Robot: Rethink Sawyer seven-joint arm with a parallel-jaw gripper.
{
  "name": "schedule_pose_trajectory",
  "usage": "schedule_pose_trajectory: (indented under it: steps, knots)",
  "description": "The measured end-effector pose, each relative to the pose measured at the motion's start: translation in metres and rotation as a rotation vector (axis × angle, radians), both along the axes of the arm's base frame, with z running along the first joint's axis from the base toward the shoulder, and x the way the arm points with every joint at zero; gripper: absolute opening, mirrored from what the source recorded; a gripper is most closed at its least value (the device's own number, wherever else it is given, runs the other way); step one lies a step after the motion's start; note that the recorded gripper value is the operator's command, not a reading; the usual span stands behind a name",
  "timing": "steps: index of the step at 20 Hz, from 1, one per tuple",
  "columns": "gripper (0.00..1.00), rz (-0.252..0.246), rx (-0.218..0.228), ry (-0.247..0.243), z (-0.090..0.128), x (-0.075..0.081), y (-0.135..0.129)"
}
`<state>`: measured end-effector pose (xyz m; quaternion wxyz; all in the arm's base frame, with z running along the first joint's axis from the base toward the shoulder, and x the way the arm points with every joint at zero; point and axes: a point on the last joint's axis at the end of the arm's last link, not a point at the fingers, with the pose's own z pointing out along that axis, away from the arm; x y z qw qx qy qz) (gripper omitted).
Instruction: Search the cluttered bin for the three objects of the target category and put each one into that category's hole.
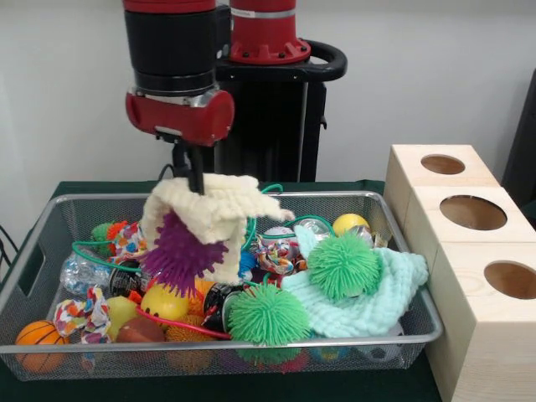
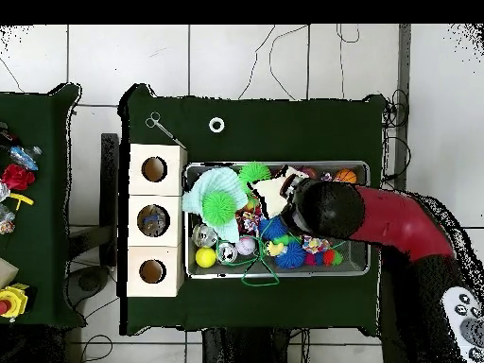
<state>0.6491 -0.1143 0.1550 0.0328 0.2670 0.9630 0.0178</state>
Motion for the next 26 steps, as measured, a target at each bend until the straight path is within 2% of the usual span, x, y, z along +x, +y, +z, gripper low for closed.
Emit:
schedule_pose_trajectory:
  steps: [7, 8, 13, 16, 22, 26]
  knots:
    - [0.00, 0.014, -0.013, 0.003, 0.003, 0.005, 0.032]
    - [1.00, 0.018, -0.026, 0.002, 0.002, 0.004, 0.036]
    - [1.00, 0.015, -0.037, -0.004, 0.002, 0.003, 0.036]
    - [1.00, -0.002, -0.047, 0.000, 0.002, 0.000, 0.027]
    - [1.00, -0.047, -0.073, 0.008, 0.004, -0.010, -0.002]
    - [1.00, -0.085, -0.091, 0.017, 0.004, -0.020, -0.032]
